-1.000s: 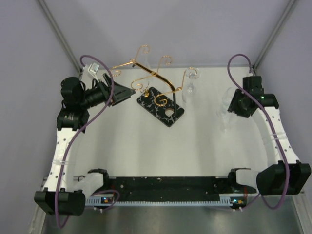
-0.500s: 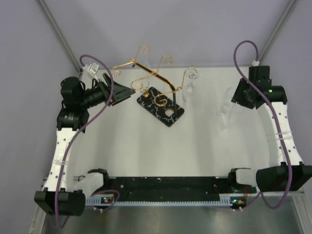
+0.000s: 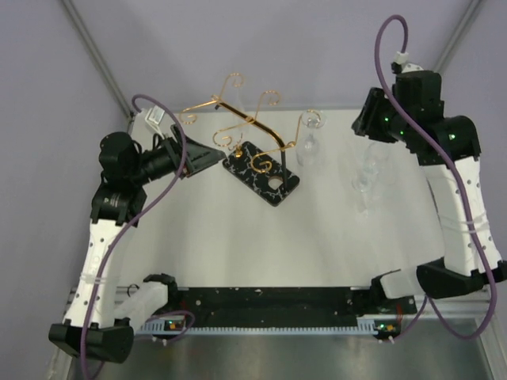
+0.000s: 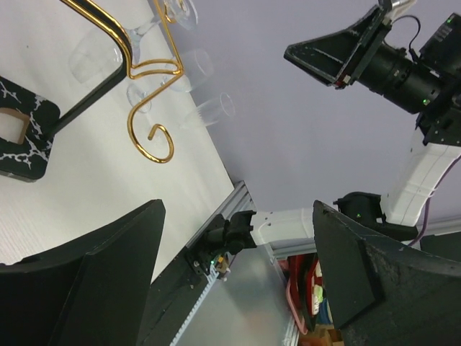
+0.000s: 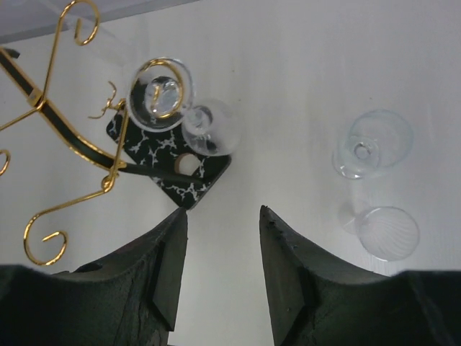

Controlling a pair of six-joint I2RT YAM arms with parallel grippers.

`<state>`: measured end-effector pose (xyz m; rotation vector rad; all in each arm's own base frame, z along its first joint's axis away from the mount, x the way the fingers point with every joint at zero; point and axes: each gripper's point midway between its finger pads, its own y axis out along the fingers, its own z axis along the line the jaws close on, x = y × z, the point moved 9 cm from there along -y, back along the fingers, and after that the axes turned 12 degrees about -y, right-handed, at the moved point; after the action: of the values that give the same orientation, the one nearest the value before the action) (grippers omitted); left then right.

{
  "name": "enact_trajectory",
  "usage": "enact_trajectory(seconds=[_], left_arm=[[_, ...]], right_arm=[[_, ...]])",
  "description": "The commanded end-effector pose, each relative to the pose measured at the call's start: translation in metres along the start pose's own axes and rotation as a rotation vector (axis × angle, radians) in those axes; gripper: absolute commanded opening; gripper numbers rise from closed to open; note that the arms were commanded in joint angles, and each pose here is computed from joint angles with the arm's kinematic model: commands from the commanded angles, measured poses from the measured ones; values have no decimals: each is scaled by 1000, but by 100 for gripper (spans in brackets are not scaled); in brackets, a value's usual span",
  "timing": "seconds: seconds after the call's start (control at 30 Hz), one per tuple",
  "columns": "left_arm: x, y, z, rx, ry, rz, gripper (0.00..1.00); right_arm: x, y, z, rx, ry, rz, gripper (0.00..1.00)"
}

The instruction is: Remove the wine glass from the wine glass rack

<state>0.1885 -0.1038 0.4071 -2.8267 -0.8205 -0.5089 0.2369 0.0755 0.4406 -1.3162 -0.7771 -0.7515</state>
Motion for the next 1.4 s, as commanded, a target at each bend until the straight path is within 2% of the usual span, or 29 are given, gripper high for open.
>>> enact_trajectory(seconds=[0.0, 0.43, 0.63, 0.9, 1.2, 1.3, 1.37], left_arm=[[-12, 3, -10, 25, 30, -41, 88], [-43, 37, 28, 145, -70, -19, 87], [-45, 40, 39, 159, -99, -26, 87], [-46, 42, 40, 151, -127, -46, 87], [-49, 86, 32, 127, -140, 19, 85], [-46, 95, 37, 128, -144, 6, 79], [-44, 101, 40, 125, -150, -2, 70]], right_arm=[[-1, 12, 40, 147, -63, 63, 45], [-12, 57, 98, 316, -218, 136, 46], [-16, 80, 111, 310, -175, 145, 46], [-13, 84, 121, 318, -127, 111, 46], [-21, 75, 113, 303, -129, 97, 46], [-23, 65, 107, 304, -127, 75, 46], [-24, 55, 103, 306, -128, 54, 46]])
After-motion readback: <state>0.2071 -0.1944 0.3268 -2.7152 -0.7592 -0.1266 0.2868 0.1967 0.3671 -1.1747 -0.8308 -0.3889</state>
